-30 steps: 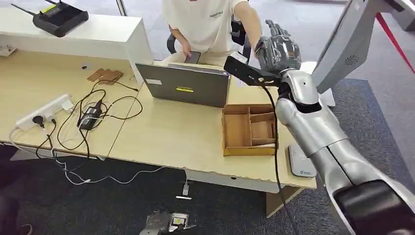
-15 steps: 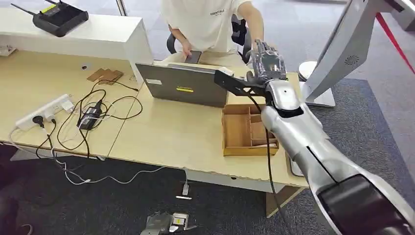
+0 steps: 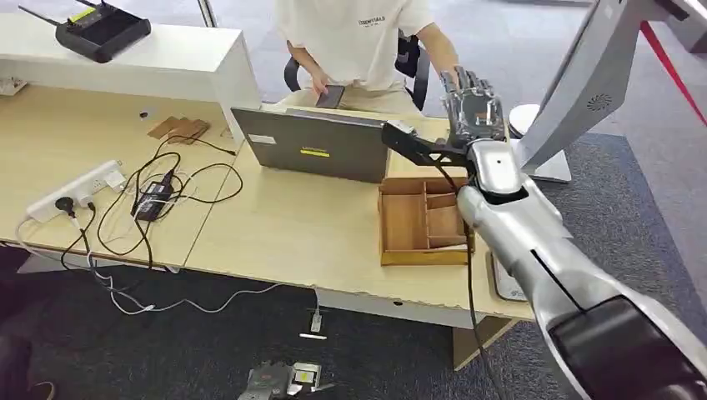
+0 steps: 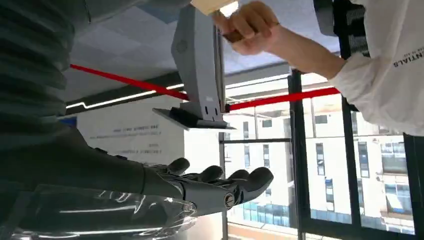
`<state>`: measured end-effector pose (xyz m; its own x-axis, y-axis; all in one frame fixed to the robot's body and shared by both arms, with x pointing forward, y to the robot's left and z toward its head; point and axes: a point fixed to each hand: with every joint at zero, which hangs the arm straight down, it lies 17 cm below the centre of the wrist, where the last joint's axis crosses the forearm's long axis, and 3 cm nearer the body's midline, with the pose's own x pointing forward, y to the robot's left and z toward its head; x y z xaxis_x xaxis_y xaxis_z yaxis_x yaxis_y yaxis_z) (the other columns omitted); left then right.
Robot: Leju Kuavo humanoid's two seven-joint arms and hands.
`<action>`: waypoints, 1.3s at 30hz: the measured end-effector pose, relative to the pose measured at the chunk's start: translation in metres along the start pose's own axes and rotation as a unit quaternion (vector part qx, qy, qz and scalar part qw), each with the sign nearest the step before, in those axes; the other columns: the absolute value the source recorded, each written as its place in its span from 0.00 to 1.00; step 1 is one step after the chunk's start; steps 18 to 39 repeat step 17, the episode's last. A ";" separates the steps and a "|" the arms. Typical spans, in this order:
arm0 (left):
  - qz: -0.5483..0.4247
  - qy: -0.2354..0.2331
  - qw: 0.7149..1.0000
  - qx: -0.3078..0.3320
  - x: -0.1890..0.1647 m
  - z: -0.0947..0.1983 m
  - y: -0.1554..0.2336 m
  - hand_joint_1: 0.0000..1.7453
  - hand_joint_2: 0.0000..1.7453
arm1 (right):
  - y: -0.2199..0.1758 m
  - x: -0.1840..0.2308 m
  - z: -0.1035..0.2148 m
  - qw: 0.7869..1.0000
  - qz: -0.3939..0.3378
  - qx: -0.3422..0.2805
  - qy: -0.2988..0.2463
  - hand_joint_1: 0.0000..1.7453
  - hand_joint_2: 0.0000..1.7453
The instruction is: Pass the card to the sensor for recognition and then transmit it.
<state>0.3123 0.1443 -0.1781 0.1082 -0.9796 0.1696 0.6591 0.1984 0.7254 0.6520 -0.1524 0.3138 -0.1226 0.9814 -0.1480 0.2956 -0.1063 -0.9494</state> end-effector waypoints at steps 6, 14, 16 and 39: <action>0.009 0.007 1.000 0.003 -0.006 0.000 -0.001 0.00 0.00 | -0.018 -0.032 -0.006 0.999 -0.004 -0.036 0.017 0.00 1.00; 0.025 0.023 0.999 0.010 -0.022 0.001 -0.004 0.00 0.00 | -0.012 -0.112 -0.001 0.996 0.020 -0.038 0.075 0.00 1.00; 0.029 0.030 0.999 0.011 -0.028 0.002 -0.007 0.00 0.00 | -0.009 -0.135 0.003 0.994 0.021 -0.038 0.096 0.00 1.00; 0.031 0.033 0.999 0.012 -0.031 0.002 -0.008 0.00 0.00 | -0.006 -0.150 0.007 0.993 0.018 -0.037 0.109 0.00 1.00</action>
